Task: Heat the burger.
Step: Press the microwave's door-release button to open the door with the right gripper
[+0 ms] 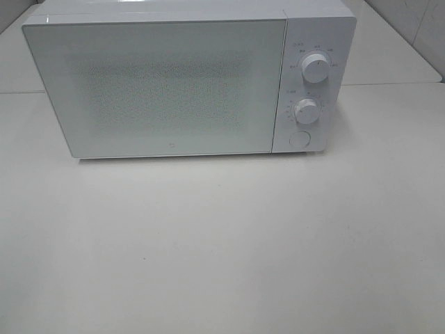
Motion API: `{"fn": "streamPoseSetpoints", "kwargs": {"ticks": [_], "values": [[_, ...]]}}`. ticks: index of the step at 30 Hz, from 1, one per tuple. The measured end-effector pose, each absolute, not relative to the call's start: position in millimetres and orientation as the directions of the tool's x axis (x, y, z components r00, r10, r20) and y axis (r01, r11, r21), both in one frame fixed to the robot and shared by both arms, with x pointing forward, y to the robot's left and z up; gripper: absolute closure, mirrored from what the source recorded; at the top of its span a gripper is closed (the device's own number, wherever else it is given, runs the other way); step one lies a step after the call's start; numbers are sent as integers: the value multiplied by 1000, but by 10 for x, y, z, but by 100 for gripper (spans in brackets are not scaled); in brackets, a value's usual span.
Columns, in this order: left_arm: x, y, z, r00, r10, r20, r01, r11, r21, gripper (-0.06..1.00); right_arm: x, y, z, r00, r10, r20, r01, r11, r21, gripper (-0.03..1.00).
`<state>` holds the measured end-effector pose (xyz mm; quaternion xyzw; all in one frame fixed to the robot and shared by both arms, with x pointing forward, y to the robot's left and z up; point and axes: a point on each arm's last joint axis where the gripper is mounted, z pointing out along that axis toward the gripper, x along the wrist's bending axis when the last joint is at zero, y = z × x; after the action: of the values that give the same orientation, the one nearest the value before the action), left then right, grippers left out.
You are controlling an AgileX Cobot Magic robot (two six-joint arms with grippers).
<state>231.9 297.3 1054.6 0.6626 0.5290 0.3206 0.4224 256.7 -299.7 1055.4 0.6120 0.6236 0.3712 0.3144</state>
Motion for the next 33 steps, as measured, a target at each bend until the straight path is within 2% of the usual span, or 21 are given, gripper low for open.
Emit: {"fn": "streamPoseSetpoints", "kwargs": {"ticks": [9, 33], "values": [[2319, 2973, 10546, 235, 972, -22, 430, -84, 899, 94, 2357, -3027, 10564, -62, 995, 73, 413, -41, 910, 38], [2319, 2973, 10546, 235, 972, -22, 430, -84, 899, 94, 2357, -3027, 10564, -62, 996, 71, 413, -39, 910, 38]]}}
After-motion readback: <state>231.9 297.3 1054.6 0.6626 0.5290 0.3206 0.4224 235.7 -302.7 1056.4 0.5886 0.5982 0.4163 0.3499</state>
